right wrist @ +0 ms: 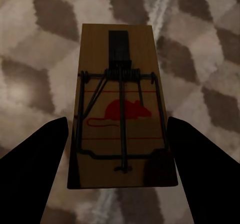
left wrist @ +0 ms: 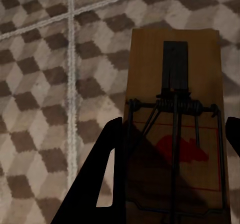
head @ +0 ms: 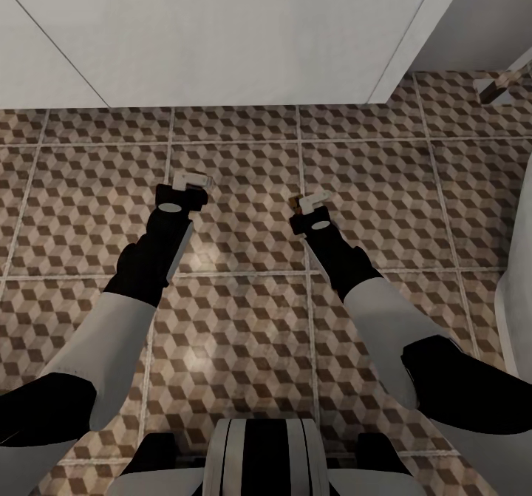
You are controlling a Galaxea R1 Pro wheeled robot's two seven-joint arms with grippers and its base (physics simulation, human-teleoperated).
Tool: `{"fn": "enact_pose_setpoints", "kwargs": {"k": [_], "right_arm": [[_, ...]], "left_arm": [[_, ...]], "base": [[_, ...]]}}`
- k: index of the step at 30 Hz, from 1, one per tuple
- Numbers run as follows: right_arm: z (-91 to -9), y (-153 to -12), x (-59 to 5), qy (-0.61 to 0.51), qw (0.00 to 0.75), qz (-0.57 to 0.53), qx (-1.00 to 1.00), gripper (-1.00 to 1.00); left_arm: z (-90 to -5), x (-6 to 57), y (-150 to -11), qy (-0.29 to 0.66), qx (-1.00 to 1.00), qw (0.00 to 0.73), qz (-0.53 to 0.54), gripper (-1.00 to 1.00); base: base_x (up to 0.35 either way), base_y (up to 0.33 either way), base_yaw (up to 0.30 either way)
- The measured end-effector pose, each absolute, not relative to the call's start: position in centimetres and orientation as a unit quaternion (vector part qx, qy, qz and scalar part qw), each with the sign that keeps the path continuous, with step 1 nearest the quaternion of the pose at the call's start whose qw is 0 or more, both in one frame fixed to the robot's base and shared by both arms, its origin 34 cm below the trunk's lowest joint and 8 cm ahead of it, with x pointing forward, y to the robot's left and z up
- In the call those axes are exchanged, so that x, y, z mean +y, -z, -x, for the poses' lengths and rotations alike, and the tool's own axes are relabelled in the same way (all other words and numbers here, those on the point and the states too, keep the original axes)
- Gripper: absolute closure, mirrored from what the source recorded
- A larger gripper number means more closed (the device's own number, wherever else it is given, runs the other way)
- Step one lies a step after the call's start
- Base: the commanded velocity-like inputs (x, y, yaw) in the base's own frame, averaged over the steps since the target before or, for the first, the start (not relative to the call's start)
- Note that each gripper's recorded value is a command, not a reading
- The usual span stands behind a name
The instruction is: Take the four mousetraps from the cabinet in the bathroom and place them on the bathroom floor. Make sure all four end up on the same floor surface, and ensure that at least two of them are either under or directly next to the same bathroom sink.
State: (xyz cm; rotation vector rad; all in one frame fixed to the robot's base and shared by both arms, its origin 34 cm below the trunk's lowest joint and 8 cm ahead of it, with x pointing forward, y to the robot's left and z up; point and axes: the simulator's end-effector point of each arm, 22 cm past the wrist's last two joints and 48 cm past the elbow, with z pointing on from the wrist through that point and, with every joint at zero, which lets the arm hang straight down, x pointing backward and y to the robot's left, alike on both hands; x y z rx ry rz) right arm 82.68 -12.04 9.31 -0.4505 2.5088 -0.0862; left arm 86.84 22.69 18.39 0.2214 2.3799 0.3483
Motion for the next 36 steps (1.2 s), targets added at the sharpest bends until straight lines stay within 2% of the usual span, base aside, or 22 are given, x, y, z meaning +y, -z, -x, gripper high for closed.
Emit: {"fn": "enact_pose_setpoints", "kwargs": {"k": [14, 36], "right_arm": [[-82.69, -9.33, -12.02, 0.032, 0.292, 0.169, 0.941, 1.00], [-82.55, -9.23, -11.98, 0.031, 0.288, 0.170, 0.942, 1.00]], "left_arm": [[-86.79, 22.73, -18.31, -0.133, 0.922, 0.354, -0.085, 1.00], [-86.31, 22.98, -17.75, -0.134, 0.924, 0.348, -0.086, 1.00]], "base": [[0.209, 0.000, 0.000], [0.009, 0.027, 0.000]]}}
